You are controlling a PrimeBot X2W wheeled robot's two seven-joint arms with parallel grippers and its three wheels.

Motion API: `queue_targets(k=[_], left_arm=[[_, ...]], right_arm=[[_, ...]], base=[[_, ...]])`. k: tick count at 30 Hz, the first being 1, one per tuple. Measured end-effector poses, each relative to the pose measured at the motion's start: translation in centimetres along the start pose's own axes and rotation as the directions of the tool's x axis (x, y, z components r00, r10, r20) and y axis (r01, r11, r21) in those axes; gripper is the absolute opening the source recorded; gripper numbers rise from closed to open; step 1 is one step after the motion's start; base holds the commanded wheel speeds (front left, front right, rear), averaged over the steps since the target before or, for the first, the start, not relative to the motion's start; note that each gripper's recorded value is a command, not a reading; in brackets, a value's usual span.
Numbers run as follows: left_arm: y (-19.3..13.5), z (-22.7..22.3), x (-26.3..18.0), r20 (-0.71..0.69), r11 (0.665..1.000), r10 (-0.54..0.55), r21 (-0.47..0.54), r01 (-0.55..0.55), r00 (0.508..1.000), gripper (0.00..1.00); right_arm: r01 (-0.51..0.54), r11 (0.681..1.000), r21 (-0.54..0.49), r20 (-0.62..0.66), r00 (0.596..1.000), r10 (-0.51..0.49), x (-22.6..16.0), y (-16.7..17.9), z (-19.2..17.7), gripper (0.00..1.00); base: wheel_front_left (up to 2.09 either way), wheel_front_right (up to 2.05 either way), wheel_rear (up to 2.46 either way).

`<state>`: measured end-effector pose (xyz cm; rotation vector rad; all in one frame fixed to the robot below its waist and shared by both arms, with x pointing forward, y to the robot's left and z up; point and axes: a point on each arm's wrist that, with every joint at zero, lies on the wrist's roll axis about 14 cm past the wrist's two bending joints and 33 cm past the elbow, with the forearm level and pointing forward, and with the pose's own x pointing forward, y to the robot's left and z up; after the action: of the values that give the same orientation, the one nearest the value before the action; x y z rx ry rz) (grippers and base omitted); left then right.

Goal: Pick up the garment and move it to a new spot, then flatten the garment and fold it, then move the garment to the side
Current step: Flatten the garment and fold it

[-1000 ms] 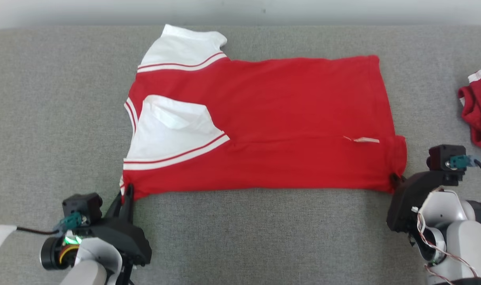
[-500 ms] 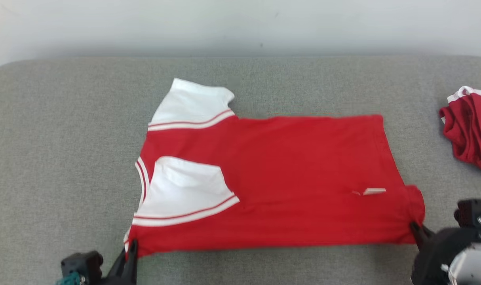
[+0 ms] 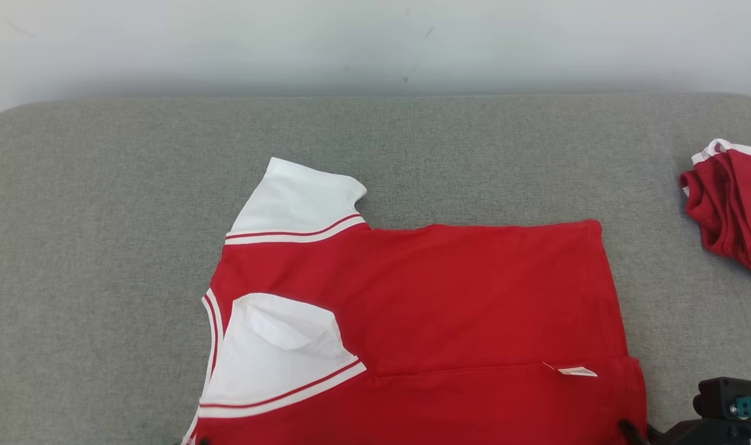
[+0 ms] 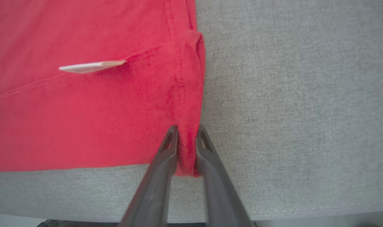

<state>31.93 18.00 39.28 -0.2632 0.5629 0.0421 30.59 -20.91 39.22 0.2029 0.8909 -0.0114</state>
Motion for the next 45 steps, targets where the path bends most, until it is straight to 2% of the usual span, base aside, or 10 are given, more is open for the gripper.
queue_targets(k=[3, 8, 14, 19, 23, 29, 35, 45], left_arm=[[0.5, -0.9, 0.1, -0.026, 1.000, 0.021, 0.004, -0.020, 0.999, 1.00], [1.2, -0.6, 0.1, -0.015, 0.999, 0.037, -0.008, -0.037, 0.999, 1.00], [1.8, 4.1, 0.9, 0.113, 0.999, 0.035, 0.027, -0.039, 0.993, 1.00], [0.1, 8.8, 2.6, 0.189, 0.992, -0.041, 0.129, 0.016, 0.981, 1.00], [-3.6, 12.9, 5.1, 0.207, 0.957, -0.161, 0.270, 0.102, 0.965, 1.00], [-7.5, 15.3, 10.4, 0.109, 0.902, -0.237, 0.395, 0.177, 0.965, 1.00], [-8.5, 17.4, 15.9, 0.046, 0.871, -0.212, 0.462, 0.167, 0.976, 1.00], [-9.1, 15.0, 22.6, -0.086, 0.841, -0.149, 0.513, 0.172, 0.985, 1.00]], right_arm=[[0.004, 1.000, -0.004, 0.001, 1.000, -0.004, 0.2, 0.0, -0.2, 1.00], [0.017, 0.999, -0.038, 0.085, 0.996, -0.014, 0.2, 0.2, 2.1, 1.00], [0.040, 0.994, -0.106, 0.196, 0.980, -0.018, -0.4, 1.1, 6.1, 1.00], [0.052, 0.981, -0.186, 0.269, 0.963, 0.000, -0.4, 2.3, 10.1, 1.00], [0.070, 0.966, -0.248, 0.341, 0.940, 0.020, 0.0, 3.1, 14.3, 1.00], [0.055, 0.938, -0.341, 0.336, 0.940, 0.067, 2.5, 5.1, 17.7, 1.00], [0.031, 0.913, -0.406, 0.325, 0.939, 0.112, 5.1, 6.8, 20.0, 1.00], [0.024, 0.904, -0.427, 0.269, 0.958, 0.102, 8.6, 5.9, 18.6, 1.00]], base=[[0.00, 0.00, 0.00], [0.00, 0.00, 0.00], [0.00, 0.00, 0.00], [0.00, 0.00, 0.00], [0.00, 0.00, 0.00], [0.00, 0.00, 0.00], [0.00, 0.00, 0.00], [0.00, 0.00, 0.00]])
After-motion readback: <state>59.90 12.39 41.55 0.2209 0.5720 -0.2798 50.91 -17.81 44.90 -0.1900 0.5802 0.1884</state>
